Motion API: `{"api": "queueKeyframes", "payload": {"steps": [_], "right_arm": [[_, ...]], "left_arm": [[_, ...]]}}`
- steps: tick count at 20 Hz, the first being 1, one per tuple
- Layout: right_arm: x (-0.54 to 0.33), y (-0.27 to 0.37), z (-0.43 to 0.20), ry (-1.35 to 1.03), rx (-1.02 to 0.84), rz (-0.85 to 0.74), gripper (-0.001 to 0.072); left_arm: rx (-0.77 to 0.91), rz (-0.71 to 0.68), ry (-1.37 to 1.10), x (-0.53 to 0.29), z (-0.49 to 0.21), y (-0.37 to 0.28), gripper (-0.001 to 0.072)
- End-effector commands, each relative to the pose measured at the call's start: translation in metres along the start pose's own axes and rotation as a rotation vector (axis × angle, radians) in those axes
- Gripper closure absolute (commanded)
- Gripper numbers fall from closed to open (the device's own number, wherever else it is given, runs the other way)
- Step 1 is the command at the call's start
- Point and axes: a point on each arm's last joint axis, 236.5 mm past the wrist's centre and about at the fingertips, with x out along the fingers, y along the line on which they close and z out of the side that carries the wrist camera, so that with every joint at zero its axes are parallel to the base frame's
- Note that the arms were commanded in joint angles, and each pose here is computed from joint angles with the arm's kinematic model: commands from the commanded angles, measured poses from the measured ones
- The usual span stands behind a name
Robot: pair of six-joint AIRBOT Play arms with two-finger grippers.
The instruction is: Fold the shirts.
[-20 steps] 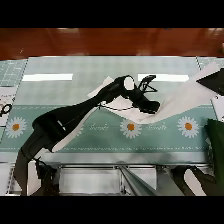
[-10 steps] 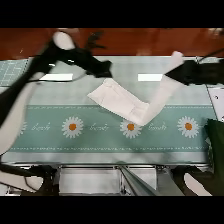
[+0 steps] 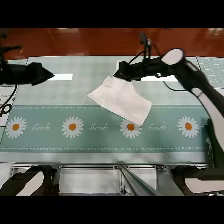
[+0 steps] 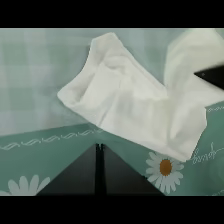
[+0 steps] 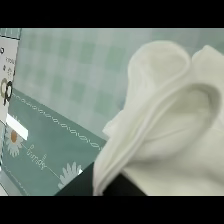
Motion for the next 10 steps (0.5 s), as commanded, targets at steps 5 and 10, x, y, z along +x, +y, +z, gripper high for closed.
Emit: {"api": "queueKeyframes", "payload": {"steps": [5, 10], "right_arm": [[0.075, -0.035, -0.019, 0.094, 0.141, 0.029, 0.0688], [0.067, -0.038, -0.016, 0.096, 0.145, 0.032, 0.0297]], "left_arm": [[-0.085, 0.028, 0.017, 0.011, -0.048, 0.026, 0.0686], [-0.146, 0.046, 0.015, 0.03, -0.064, 0.044, 0.0686]]}}
